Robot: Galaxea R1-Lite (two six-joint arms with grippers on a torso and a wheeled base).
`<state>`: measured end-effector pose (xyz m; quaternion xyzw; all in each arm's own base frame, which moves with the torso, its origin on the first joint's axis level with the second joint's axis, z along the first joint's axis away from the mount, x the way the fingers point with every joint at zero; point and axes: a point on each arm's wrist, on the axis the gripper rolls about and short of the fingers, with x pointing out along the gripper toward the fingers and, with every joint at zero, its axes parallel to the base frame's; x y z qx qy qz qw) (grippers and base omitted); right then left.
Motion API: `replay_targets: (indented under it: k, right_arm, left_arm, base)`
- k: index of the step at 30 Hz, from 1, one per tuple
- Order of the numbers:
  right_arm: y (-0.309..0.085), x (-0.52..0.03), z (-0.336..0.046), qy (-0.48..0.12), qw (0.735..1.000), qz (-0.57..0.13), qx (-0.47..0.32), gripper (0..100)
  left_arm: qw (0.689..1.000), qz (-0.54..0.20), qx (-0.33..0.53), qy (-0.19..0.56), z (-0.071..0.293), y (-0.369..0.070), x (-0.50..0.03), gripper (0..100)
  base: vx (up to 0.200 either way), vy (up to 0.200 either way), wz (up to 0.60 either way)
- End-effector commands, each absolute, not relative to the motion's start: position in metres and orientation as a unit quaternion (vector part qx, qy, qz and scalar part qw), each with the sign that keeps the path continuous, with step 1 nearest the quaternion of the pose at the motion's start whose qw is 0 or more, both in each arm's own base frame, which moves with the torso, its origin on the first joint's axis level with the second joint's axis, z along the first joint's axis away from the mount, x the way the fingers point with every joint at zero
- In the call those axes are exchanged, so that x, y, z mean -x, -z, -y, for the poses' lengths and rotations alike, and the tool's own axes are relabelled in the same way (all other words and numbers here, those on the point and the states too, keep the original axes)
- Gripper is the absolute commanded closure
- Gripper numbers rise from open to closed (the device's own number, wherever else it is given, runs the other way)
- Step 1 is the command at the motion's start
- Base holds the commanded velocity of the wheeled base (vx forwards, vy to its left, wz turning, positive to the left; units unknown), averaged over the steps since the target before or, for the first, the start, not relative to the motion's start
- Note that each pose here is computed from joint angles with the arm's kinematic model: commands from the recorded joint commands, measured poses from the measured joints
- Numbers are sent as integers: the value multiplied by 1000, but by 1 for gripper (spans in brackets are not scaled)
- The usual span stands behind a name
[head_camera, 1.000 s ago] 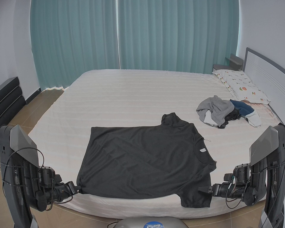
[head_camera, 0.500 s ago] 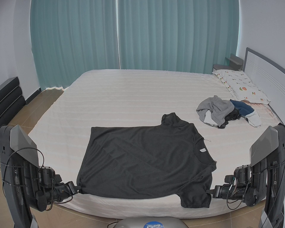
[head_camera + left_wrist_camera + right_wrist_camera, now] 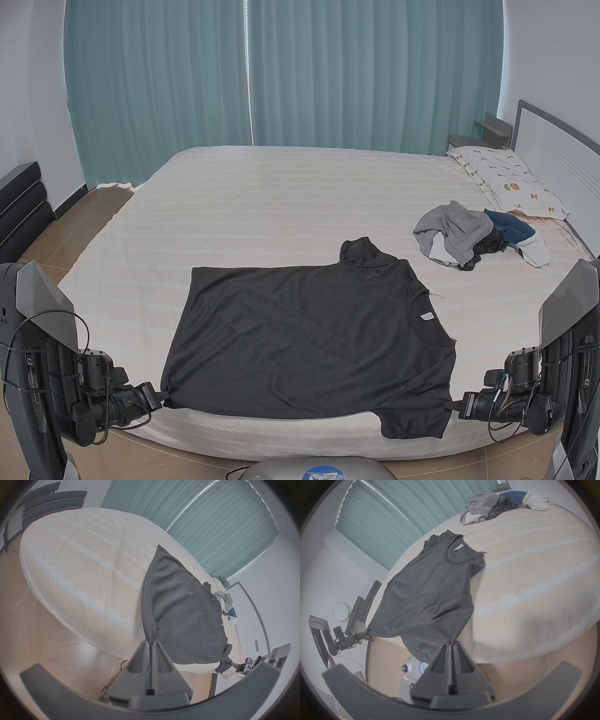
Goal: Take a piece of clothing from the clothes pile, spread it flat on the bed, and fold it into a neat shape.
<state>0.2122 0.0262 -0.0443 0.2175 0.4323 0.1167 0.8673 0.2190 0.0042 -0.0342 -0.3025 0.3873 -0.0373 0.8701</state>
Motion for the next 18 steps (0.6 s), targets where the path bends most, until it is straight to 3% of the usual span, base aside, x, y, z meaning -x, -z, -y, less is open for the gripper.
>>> replay_targets:
  k: [1,18]
  right_arm:
    - [36,-206,-27,-118,866,-437,-215,100]
    - [6,-181,-25,-115,846,-481,-198,100]
  left_arm:
    - [877,-374,298,39,-4,25,-216,100]
    - [903,-370,220,8,-9,16,-211,100]
  base:
    - [0,0,0]
    - [0,0,0]
